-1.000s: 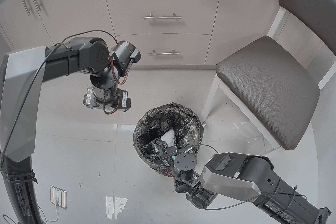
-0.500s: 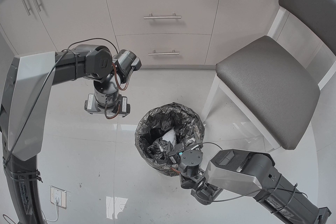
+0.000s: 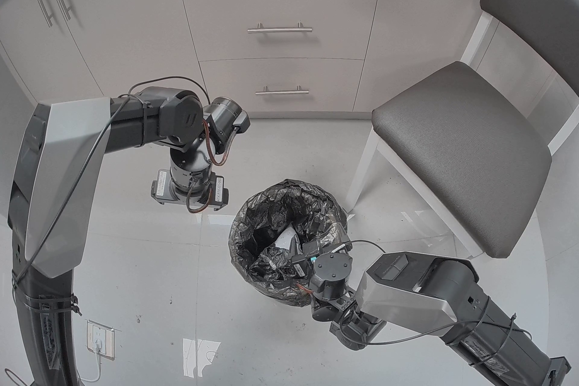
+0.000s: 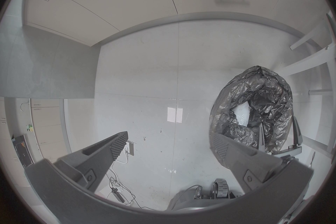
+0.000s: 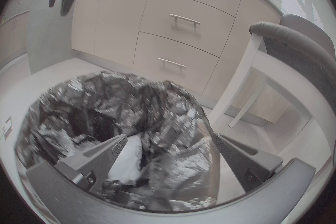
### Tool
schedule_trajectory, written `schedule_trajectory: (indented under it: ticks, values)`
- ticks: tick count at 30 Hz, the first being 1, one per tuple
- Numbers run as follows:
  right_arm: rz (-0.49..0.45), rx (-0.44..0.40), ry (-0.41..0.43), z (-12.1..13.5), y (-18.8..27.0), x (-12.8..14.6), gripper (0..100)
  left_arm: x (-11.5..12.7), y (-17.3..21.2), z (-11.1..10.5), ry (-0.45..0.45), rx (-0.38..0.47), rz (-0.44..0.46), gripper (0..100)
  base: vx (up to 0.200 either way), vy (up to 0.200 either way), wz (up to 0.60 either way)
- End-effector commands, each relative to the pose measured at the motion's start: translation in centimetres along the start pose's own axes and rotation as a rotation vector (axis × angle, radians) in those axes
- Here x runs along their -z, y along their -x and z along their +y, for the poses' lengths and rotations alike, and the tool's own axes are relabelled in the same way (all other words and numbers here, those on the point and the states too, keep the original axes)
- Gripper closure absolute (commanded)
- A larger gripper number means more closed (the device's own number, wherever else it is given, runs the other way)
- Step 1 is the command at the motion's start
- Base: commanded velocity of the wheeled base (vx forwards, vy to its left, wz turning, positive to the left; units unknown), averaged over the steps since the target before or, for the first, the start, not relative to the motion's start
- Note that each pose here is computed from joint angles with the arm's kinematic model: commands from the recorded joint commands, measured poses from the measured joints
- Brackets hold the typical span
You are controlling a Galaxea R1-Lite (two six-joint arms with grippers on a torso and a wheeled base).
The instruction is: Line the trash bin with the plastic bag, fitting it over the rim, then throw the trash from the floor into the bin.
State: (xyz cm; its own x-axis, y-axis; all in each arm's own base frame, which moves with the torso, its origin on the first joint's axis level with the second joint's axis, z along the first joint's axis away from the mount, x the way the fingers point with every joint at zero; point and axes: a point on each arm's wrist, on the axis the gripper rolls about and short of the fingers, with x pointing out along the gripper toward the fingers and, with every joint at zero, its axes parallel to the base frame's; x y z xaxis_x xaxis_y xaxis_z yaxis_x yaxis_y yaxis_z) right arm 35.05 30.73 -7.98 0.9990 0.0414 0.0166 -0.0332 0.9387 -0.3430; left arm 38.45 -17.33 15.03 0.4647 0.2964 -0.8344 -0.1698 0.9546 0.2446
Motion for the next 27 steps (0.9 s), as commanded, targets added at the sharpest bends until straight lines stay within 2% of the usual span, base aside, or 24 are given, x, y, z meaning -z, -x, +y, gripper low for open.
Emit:
schedule_trajectory:
  ticks: [1,5,6,8,14,16,17,18,21,23,26,27]
  values:
    - [-0.085,-0.048,-0.065,1.1,2.5,-5.2,0,0.0,-0.1,0.0,0.001,-0.004,0.003,0,0.0,0.0,0.0]
    - [-0.113,-0.115,-0.09,1.0,5.8,-8.9,0,0.1,0.4,-0.1,-0.003,0.003,-0.007,0,0.0,0.0,0.0]
    - [-0.113,-0.118,-0.09,1.0,5.9,-9.0,0,0.1,0.4,-0.1,-0.003,0.002,-0.008,0,0.0,0.0,0.0]
    - [-0.13,-0.149,-0.1,-0.3,8.1,-11.7,0,0.3,2.2,-0.5,-0.016,0.019,-0.04,0,0.0,0.0,0.0]
    - [-0.184,-0.124,-0.111,-6.1,10.8,-17.3,0,1.5,7.4,-1.1,-0.085,0.072,-0.129,0,0.0,0.0,0.0]
    - [-0.232,-0.079,-0.134,-10.3,12.1,-20.5,0,2.3,11.2,-0.4,-0.152,0.084,-0.203,0,0.0,0.0,0.0]
    - [-0.234,-0.076,-0.135,-10.6,12.1,-20.6,0,2.3,11.4,-0.4,-0.157,0.085,-0.207,0,0.0,0.0,0.0]
    - [-0.267,-0.014,-0.137,-14.1,12.6,-22.4,0,3.1,14.6,0.7,-0.208,0.092,-0.266,0,0.0,0.0,0.0]
    - [-0.291,0.082,-0.143,-18.8,13.1,-23.6,0,4.4,18.8,3.0,-0.285,0.083,-0.346,0,0.0,0.0,0.0]
    - [-0.307,0.19,-0.16,-23.3,13.7,-24.1,0,5.9,22.0,6.1,-0.355,0.06,-0.388,0,0.0,0.0,0.0]
    - [-0.346,0.38,-0.184,-30.0,15.1,-24.6,0,8.4,25.5,12.2,-0.428,0.007,-0.397,0,0.0,0.0,0.0]
    - [-0.358,0.431,-0.191,-31.5,15.7,-24.7,0,9.2,26.2,13.7,-0.44,-0.005,-0.392,0,0.0,0.0,0.0]
